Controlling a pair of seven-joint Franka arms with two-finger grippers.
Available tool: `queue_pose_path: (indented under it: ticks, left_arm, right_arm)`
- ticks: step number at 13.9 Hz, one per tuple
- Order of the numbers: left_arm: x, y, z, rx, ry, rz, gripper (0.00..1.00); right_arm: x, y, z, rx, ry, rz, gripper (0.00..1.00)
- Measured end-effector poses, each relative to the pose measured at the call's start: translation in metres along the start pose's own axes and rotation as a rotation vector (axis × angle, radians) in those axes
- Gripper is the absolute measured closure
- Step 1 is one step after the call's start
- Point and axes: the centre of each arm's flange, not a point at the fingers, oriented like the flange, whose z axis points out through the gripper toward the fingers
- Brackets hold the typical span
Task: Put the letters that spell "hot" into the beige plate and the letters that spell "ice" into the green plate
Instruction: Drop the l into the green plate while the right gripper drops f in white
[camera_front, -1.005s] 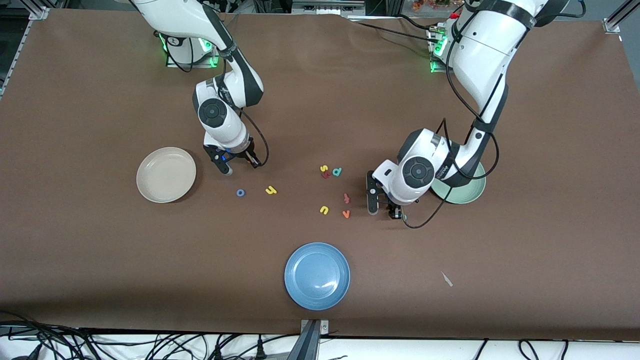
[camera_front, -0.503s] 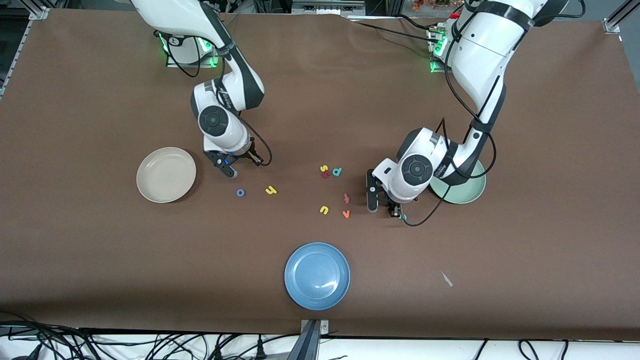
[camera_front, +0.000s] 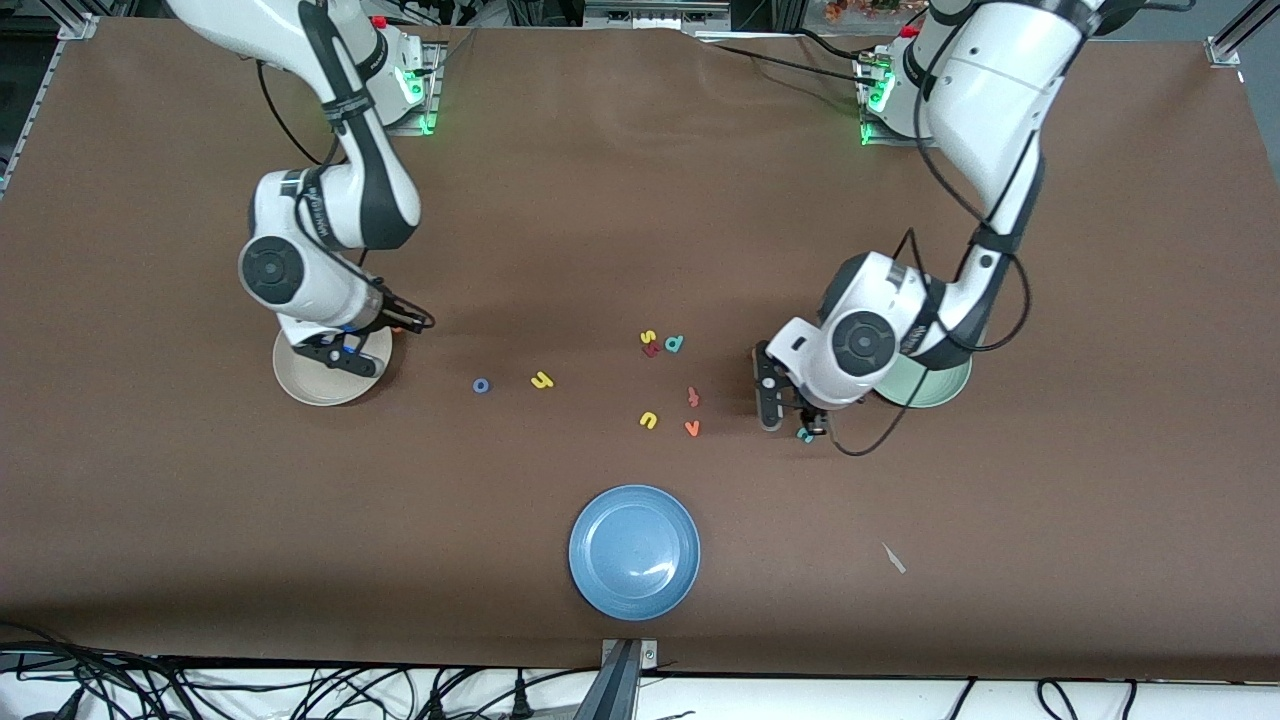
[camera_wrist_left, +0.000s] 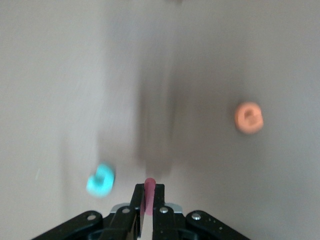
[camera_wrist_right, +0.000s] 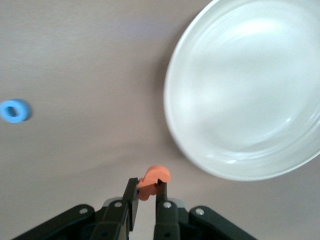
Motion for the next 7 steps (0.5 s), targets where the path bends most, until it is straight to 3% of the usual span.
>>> queue_pose_path:
  ticks: [5,7]
  left_arm:
    - [-0.092,-0.003,-0.014,-0.127,-0.054,-0.127,0.93]
    - [-0.105,0.014,-0.006,-0.162,-0.071,-0.137,0.93]
  right_arm:
    - [0.031,0.065,0.006,-0.038,0.038,-0.246,0.82]
    - [0.037,0.075,0.01,-0.049,0.048,-0.294,0.64]
